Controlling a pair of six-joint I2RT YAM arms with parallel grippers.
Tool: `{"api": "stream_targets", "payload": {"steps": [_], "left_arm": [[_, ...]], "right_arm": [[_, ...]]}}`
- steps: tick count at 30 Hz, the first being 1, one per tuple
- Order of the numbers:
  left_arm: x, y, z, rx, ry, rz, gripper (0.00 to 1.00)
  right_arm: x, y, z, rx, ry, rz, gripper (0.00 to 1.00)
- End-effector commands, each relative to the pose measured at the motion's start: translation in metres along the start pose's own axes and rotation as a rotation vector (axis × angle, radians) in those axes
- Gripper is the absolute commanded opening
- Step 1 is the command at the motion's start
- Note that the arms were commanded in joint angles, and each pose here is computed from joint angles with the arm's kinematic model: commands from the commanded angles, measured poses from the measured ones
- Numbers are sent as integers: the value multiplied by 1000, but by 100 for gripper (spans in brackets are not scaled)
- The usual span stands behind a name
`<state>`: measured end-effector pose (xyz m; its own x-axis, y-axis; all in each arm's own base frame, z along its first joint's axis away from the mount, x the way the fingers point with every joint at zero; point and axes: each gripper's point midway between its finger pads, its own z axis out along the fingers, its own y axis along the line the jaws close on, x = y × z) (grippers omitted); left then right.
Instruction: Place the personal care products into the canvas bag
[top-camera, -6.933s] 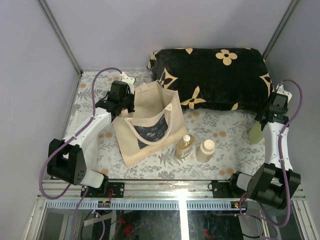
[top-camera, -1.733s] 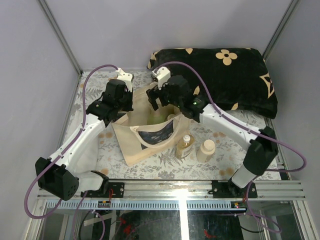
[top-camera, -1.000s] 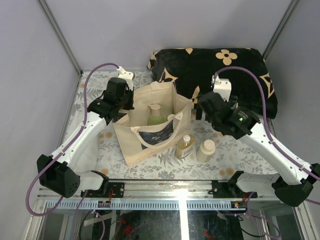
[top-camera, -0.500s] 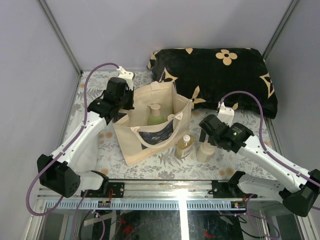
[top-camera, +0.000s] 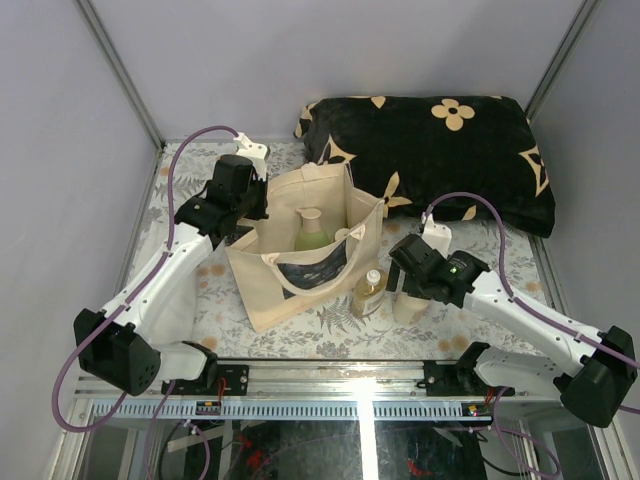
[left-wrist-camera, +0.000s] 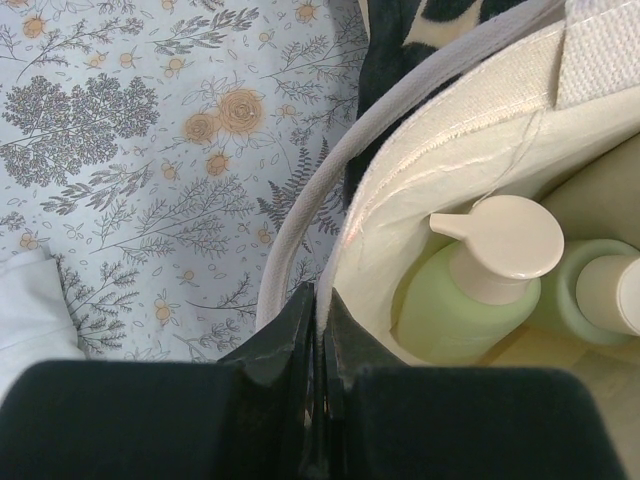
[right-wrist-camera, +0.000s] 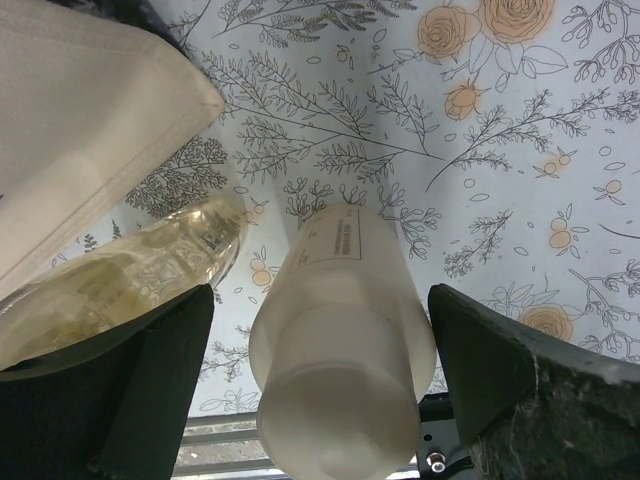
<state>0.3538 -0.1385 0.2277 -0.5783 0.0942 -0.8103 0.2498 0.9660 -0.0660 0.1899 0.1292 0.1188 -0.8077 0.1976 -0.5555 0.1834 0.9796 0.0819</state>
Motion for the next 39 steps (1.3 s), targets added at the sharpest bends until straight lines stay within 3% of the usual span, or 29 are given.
{"api": "stream_targets", "payload": {"steps": [1,17,24,29,32,37,39], "left_arm": [[-17,-3,-8,11,-70,13,0],[-11,-4,-6,18,-54,13,0],[-12,-4,-6,19,-54,16,0],[-11,-4,-5,24,-52,17,0],[-11,-4,-6,23,-53,16,0],[-11,-5,-5,25,-52,17,0],[-12,-5,-5,26,-53,17,0]], "right_arm": [[6,3,0,-14,32,17,94],[10,-14,5,61,22,-11,90],[9,-14,10,64,9,-13,79],[9,-13,10,64,9,-23,58],[9,-13,11,63,8,-30,36],[-1,-14,10,85,-21,-60,20],[-8,-12,6,87,-33,-72,9]]}}
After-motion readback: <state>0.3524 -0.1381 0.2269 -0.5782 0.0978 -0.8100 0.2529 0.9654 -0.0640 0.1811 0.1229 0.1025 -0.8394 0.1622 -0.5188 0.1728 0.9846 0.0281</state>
